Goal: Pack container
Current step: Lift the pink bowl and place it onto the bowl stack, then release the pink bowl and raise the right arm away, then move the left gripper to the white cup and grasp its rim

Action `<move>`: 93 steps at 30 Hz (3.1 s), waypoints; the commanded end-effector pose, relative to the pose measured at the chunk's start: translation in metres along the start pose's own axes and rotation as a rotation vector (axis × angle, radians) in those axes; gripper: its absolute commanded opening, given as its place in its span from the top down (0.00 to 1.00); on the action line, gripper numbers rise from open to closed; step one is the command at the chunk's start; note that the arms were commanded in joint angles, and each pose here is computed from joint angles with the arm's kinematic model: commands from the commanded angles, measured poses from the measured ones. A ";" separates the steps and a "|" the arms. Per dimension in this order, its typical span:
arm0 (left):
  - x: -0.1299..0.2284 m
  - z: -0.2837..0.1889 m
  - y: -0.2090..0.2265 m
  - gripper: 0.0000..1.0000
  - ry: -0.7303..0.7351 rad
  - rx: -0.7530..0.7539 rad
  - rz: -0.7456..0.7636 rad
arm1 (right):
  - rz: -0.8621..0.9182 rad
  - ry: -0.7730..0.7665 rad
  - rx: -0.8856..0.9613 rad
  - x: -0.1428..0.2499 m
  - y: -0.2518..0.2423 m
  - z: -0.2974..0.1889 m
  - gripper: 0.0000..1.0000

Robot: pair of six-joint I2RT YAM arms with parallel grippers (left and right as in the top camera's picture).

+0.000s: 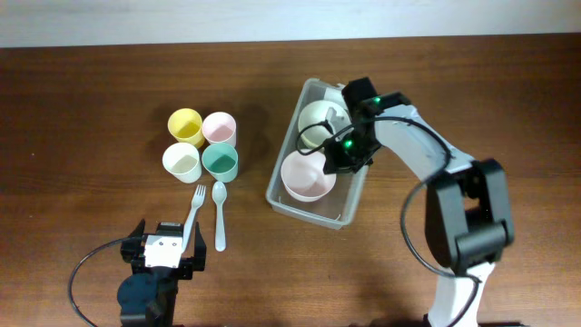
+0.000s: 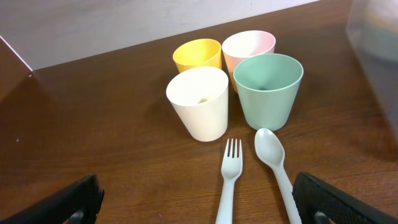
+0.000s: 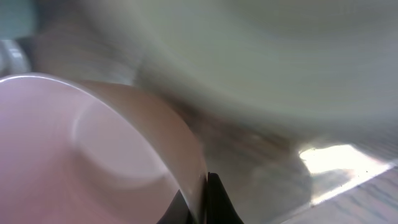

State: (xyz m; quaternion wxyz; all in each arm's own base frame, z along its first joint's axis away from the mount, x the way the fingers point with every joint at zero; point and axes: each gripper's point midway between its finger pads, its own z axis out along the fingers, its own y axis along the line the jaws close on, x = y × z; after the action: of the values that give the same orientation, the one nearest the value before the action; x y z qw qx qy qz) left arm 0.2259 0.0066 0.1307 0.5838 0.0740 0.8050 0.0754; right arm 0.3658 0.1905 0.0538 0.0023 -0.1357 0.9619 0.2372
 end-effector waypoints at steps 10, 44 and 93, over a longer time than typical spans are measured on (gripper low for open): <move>0.001 0.001 -0.002 0.00 -0.004 0.011 -0.016 | -0.087 -0.263 0.003 -0.041 0.025 -0.070 0.96; 0.001 0.001 -0.002 0.00 -0.004 0.010 -0.017 | 0.140 -0.829 0.273 -0.065 -0.022 -0.296 0.38; -0.122 0.040 -0.011 0.00 0.365 0.247 -0.223 | 0.392 -0.881 0.375 0.005 -0.097 -0.359 0.01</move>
State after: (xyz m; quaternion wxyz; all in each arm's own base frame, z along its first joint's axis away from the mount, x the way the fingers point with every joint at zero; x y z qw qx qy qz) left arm 0.2729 -0.0266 0.2177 0.4745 0.0521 0.8764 -0.0638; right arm 0.4078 -0.0573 0.3285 0.3872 0.1653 0.9022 0.0934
